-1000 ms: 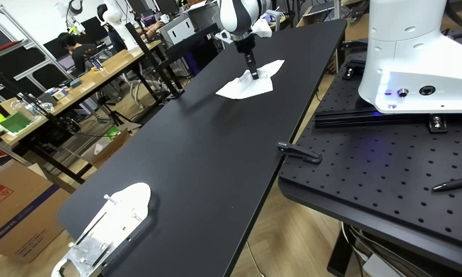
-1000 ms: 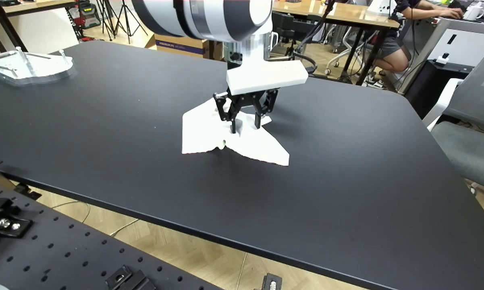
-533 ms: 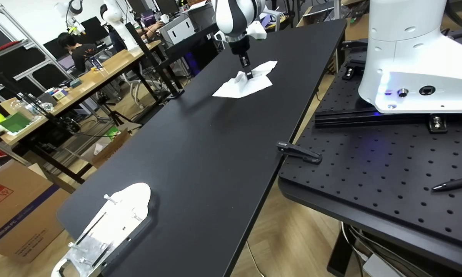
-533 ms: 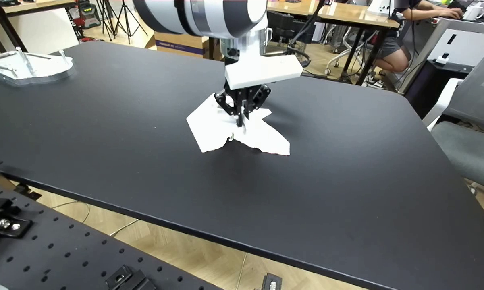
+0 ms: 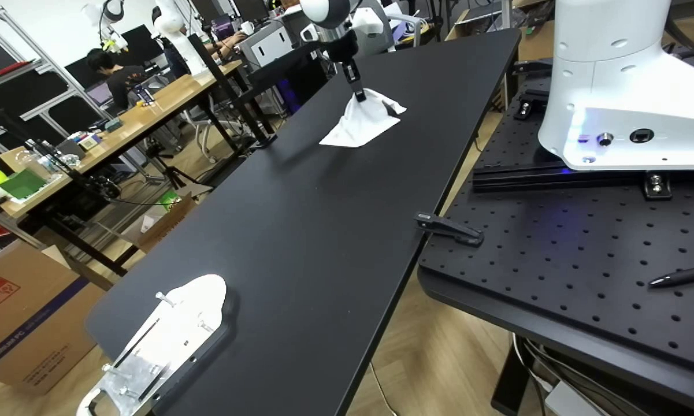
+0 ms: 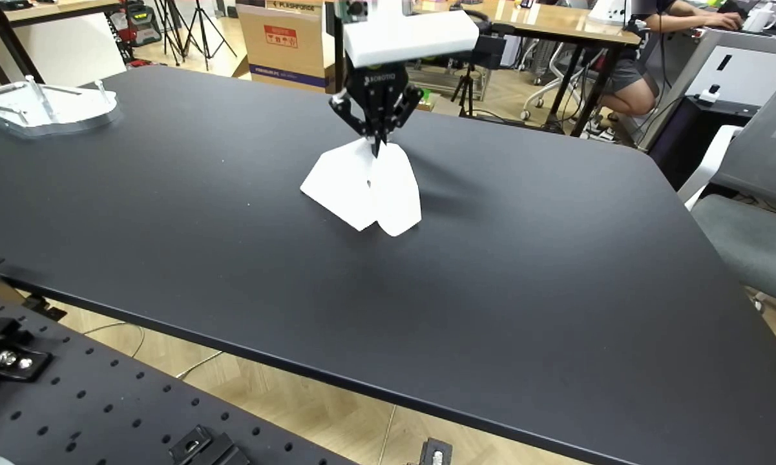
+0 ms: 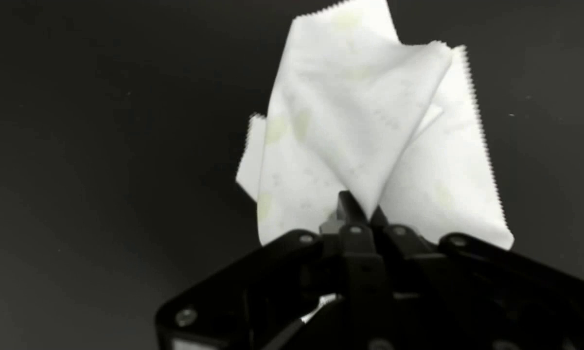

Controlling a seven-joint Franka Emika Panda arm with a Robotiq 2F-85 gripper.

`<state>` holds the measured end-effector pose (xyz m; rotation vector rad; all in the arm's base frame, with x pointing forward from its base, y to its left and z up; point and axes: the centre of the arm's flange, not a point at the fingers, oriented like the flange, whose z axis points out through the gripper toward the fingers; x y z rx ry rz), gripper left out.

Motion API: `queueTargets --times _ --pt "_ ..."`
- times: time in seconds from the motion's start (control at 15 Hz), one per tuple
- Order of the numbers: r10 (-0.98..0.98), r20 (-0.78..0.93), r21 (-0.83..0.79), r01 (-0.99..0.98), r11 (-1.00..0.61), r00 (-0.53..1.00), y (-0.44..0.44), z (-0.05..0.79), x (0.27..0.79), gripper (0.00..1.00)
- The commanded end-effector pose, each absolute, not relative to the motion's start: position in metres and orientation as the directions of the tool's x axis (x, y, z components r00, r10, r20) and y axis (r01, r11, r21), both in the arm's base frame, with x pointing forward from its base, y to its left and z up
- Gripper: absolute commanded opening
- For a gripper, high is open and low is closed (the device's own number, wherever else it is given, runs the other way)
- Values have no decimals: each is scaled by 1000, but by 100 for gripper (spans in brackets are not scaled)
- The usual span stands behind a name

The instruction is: Put the cloth on the black rod

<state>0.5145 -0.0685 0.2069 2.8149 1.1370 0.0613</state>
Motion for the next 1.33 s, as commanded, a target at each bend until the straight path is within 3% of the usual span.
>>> queueTargets --times 0.0,0.4,0.47,0.8,1.27 --pt "687 -60 141 688 -712 724 -38 285 500 1" --pt "674 -112 150 683 -715 730 -11 383 497 1" --pt "697 -98 138 703 -698 711 -15 354 499 3" --pt "686 -101 149 692 -706 721 -13 377 496 1" --pt "628 -25 220 617 -756 778 -49 449 526 1"
